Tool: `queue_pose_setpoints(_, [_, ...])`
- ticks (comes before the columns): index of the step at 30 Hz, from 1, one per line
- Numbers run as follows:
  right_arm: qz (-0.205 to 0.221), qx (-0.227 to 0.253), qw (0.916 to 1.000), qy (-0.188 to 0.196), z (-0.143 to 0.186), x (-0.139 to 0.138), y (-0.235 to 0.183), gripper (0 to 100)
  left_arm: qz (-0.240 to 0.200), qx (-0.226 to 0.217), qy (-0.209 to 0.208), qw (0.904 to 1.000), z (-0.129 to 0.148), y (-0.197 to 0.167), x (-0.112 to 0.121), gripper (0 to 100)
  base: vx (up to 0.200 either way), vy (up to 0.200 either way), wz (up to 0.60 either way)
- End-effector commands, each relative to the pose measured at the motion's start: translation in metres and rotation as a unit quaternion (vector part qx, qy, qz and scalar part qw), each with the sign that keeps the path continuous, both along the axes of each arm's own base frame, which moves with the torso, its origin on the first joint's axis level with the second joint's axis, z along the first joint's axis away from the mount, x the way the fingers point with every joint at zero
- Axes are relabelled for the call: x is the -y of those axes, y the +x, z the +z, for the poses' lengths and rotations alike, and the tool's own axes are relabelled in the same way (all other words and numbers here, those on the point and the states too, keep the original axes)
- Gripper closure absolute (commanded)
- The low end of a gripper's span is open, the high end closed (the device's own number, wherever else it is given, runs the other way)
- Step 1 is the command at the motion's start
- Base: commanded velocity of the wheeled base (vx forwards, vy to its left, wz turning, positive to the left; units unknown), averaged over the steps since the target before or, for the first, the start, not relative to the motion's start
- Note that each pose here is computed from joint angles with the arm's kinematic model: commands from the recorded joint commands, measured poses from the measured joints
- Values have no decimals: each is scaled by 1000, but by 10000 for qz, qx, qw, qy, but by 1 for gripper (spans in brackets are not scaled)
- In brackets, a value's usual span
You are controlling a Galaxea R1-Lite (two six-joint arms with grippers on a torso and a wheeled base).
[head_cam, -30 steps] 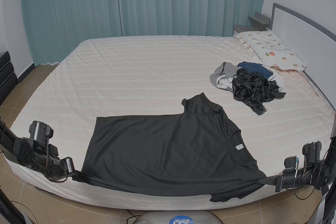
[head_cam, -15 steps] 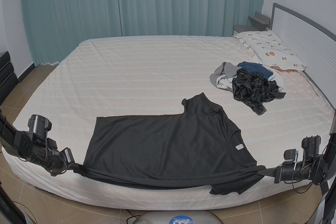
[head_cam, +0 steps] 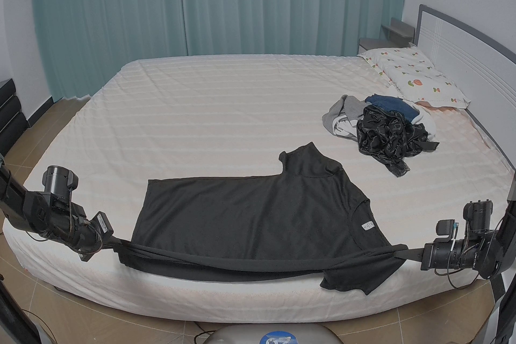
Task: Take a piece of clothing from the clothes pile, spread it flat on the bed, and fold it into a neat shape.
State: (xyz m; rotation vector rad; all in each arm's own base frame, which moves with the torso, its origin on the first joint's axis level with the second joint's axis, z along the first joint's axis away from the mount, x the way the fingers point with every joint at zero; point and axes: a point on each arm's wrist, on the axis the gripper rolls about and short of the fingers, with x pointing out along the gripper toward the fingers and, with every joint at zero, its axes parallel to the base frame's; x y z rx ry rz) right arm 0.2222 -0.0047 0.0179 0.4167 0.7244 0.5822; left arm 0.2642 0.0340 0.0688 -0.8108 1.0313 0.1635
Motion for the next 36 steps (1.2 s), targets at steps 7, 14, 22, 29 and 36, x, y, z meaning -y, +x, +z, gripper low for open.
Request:
queue_pose_setpoints(7, [205,-141,9995,-220,-2,-3,-32,100,-189,-158,245,9994,-6,-24,-5,100,0,0,0])
queue_pose_setpoints(14, [275,-187,9989,-332,-3,-2,-41,100,-328,-297,288,9986,-11,-35,-2,100,0,0,0])
queue_pose_setpoints(22, [459,-337,9973,-472,3,-4,-54,100,-543,-480,368,9967,-7,-52,1,100,0,0,0])
queue_pose_setpoints(29, [461,-476,9953,-705,2,-3,-60,100,-636,-491,410,9959,0,-60,2,100,0,0,0])
queue_pose_setpoints(36, [482,-605,9937,-810,2,-3,-65,100,-763,-688,493,9935,1,-69,3,100,0,0,0])
